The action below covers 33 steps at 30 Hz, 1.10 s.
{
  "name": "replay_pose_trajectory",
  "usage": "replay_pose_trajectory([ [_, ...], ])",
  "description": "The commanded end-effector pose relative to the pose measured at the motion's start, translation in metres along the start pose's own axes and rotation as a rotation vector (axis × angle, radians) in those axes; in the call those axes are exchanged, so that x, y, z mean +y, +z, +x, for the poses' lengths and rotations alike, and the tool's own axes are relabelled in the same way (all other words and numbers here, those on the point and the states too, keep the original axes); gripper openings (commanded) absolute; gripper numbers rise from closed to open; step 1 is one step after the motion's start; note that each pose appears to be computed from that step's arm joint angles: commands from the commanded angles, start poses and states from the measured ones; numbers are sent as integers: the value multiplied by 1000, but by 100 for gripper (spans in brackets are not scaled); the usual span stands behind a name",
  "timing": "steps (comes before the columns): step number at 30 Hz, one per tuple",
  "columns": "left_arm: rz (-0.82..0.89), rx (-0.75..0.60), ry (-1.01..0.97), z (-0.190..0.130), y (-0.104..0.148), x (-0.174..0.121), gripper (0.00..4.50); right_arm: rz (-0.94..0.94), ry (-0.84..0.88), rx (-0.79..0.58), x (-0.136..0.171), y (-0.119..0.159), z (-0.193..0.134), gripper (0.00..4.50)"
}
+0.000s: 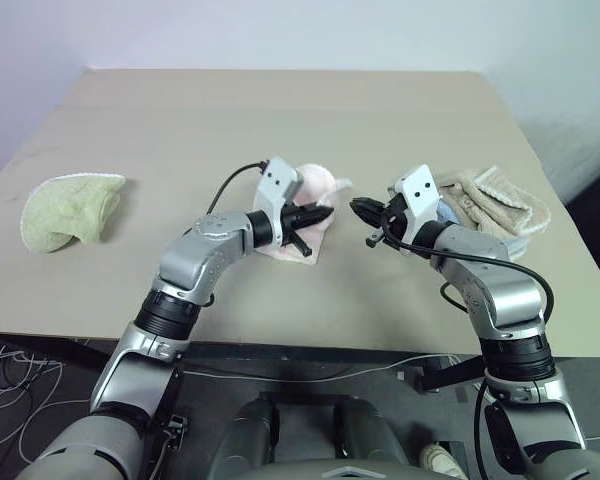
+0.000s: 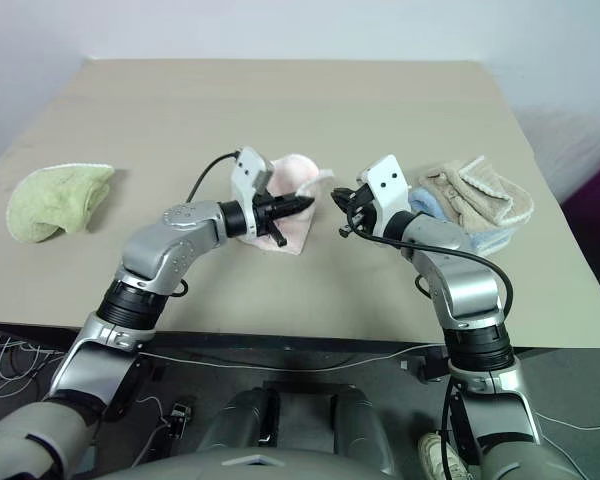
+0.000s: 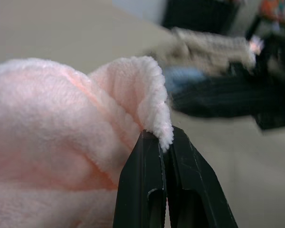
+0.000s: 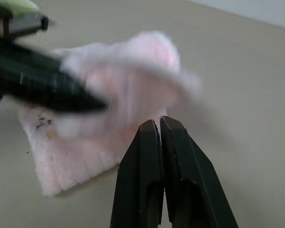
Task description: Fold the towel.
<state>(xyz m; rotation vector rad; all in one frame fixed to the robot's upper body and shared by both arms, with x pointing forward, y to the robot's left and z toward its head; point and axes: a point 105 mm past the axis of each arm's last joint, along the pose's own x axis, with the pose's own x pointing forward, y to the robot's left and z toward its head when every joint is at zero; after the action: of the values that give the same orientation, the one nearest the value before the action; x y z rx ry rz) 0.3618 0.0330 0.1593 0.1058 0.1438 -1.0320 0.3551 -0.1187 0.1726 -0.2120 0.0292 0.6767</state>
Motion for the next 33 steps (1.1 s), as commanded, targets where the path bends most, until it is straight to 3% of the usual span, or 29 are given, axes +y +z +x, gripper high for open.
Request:
replay_pose_trajectory([
  [1, 96, 40, -7, -5, -4, 4, 3, -31, -40, -56, -6, 16, -8, 17],
  [7, 105, 75, 72, -25, -13, 26, 3, -32, -45, -56, -5, 15, -10, 17],
  [13, 124, 159, 65, -37, -35, 29, 3, -37, -29, -61, -3, 17, -6, 17],
  [17, 98, 106, 67, -36, -27, 28, 3, -41, -16, -59, -1, 17, -4, 17],
  [21, 45, 18, 18, -37, -12, 20, 105, -43, -9, -58, 1, 17, -3, 17],
  [31, -26, -97, -58, -77, 6, 13, 434, -44, -11, -57, 1, 17, -5, 17],
  [33, -43, -149, -22, -96, 12, 23, 448, -36, -5, -64, 1, 19, -6, 17],
])
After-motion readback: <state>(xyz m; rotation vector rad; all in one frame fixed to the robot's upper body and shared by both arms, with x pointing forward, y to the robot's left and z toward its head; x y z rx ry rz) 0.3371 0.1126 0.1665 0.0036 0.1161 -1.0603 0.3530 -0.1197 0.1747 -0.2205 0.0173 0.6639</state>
